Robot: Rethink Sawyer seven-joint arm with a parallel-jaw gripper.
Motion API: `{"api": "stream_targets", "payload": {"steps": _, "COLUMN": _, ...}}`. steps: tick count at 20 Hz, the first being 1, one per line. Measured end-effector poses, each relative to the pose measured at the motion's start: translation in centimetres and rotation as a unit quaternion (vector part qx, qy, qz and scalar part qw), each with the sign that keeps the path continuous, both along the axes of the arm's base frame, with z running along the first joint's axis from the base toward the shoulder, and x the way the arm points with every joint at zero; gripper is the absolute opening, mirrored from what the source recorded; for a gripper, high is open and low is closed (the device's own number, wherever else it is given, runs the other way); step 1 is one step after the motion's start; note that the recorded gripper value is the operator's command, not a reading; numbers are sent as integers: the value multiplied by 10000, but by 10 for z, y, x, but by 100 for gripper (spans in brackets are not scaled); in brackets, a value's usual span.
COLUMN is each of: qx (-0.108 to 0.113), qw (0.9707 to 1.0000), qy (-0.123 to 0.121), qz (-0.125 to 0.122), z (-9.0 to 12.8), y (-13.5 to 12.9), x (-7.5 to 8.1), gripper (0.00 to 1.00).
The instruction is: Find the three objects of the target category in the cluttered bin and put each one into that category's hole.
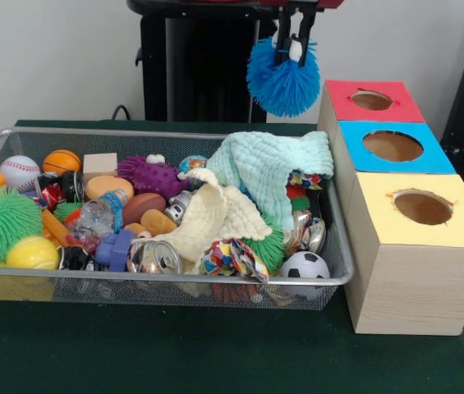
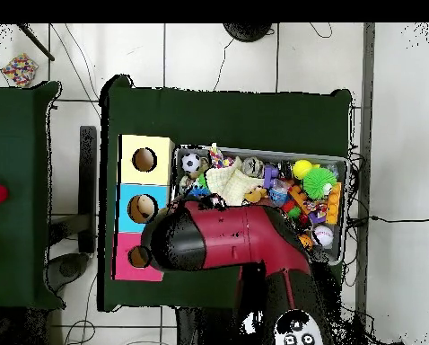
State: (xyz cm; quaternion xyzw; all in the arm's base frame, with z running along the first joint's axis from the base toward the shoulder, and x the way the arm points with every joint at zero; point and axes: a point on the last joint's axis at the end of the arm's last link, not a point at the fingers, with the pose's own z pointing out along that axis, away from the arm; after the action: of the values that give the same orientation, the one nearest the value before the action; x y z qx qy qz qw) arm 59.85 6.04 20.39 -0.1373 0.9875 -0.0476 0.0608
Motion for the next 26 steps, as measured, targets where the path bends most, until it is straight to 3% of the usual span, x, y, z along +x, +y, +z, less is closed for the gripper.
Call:
{"api": "stream_targets", "payload": {"steps": 6, "qx": 61, "qw": 9999, "qy": 76, "qz": 30, "z": -16, "y": 4, "x": -10, "gripper": 0}}
{"api": "stream_targets", "payload": {"steps": 16, "qx": 250, "qw": 9991, "qy": -328, "qz": 114, "z": -42, "y": 11, "x": -39, "gripper": 0}}
{"api": "stream_targets", "payload": {"steps": 26, "qx": 287, "qw": 9994, "qy": -135, "qz": 128, "z": -52, "y": 14, "x": -60, "gripper": 0}}
